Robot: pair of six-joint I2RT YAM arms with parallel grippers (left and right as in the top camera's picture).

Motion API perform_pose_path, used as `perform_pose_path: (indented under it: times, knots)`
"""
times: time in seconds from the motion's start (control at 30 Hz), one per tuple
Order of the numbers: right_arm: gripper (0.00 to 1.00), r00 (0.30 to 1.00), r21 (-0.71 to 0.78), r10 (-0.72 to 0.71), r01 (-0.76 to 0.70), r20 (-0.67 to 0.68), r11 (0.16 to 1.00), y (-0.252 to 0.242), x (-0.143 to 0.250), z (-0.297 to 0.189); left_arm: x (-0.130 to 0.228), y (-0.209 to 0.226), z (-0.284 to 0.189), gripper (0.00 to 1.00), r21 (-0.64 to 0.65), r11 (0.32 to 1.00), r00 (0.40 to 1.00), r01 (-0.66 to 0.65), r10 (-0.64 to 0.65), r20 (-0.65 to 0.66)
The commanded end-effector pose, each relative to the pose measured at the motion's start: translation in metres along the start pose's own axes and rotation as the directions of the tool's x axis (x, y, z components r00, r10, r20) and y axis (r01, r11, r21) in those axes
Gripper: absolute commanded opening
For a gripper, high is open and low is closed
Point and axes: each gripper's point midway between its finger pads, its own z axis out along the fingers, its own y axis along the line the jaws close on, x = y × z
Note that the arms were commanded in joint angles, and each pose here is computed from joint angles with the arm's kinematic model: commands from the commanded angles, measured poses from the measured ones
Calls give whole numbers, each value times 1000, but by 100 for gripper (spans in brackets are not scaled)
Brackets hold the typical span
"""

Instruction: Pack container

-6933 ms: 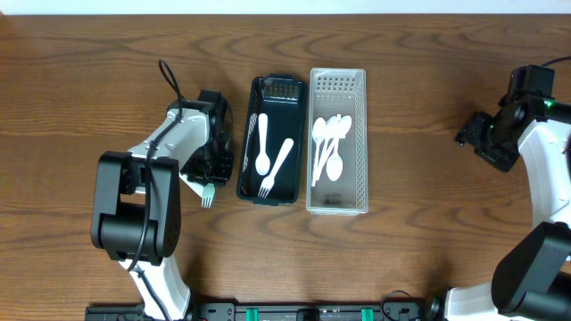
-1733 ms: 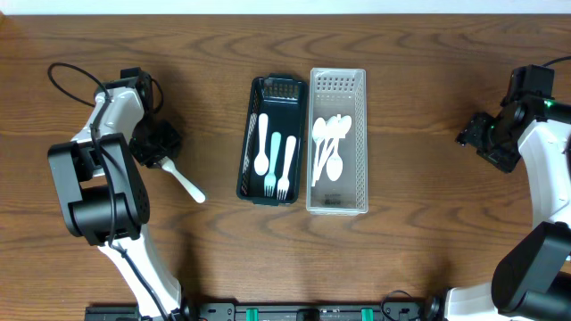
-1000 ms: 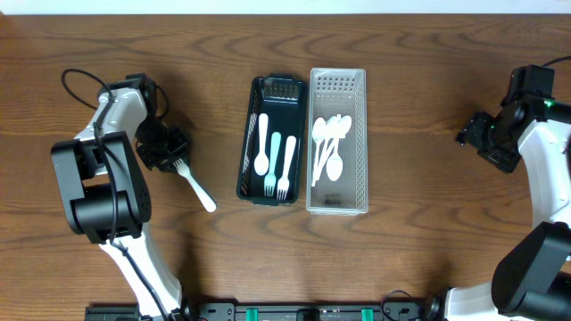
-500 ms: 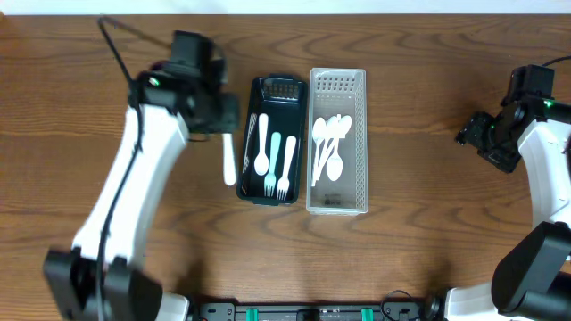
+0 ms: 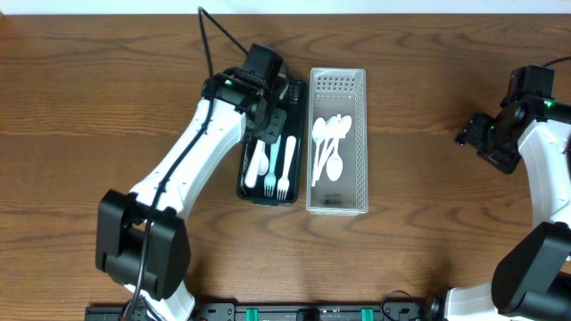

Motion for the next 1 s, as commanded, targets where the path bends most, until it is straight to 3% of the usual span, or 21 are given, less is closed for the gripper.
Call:
perform_pose_path:
  times: [0.0, 0.1, 0.23, 0.33, 0.43, 0.47, 0.53, 0.6, 0.63, 0.67, 0.97]
  knots:
    - [75, 1000, 6, 13, -13, -11, 1000, -2, 1, 3, -10, 3, -24, 48, -15, 1000, 998, 16, -15, 53]
    - [75, 1000, 6, 13, -13, -11, 1000, -2, 1, 3, -18, 3, -57, 60, -11, 999, 994, 32, -30, 108]
    - [75, 1000, 7, 13, -13, -16, 1000, -2, 3, 3, -21, 16, -114, 63, -34, 998, 977, 57, -49, 207]
    - [75, 999, -51, -20, 18, -40, 999, 7, 7, 2, -6, 41, -144, 77, -92, 990, 967, 111, -87, 239]
    - [70, 990, -181, -131, 119, -55, 976, 29, 13, 0, 20, 72, -164, 81, -150, 971, 964, 186, -150, 221]
    - [65, 986, -220, -159, 143, -56, 965, 37, 15, -2, 32, 83, -168, 82, -164, 962, 962, 218, -184, 200]
    - [44, 981, -277, -184, 160, -60, 947, 50, 19, -4, 51, 101, -169, 83, -185, 944, 957, 272, -245, 153]
    - [17, 976, -323, -211, 182, -60, 929, 66, 24, -5, 68, 116, -167, 91, -205, 926, 948, 316, -300, 103]
    - [11, 971, -340, -233, 200, -57, 919, 75, 28, -4, 74, 122, -165, 95, -213, 918, 943, 333, -322, 87]
    - [9, 966, -349, -252, 219, -52, 911, 82, 31, -2, 79, 128, -162, 99, -221, 910, 936, 352, -344, 75]
    - [3, 917, -423, -394, 333, -64, 843, 169, 83, 31, 94, 151, -142, 98, -247, 879, 907, 408, -421, 0]
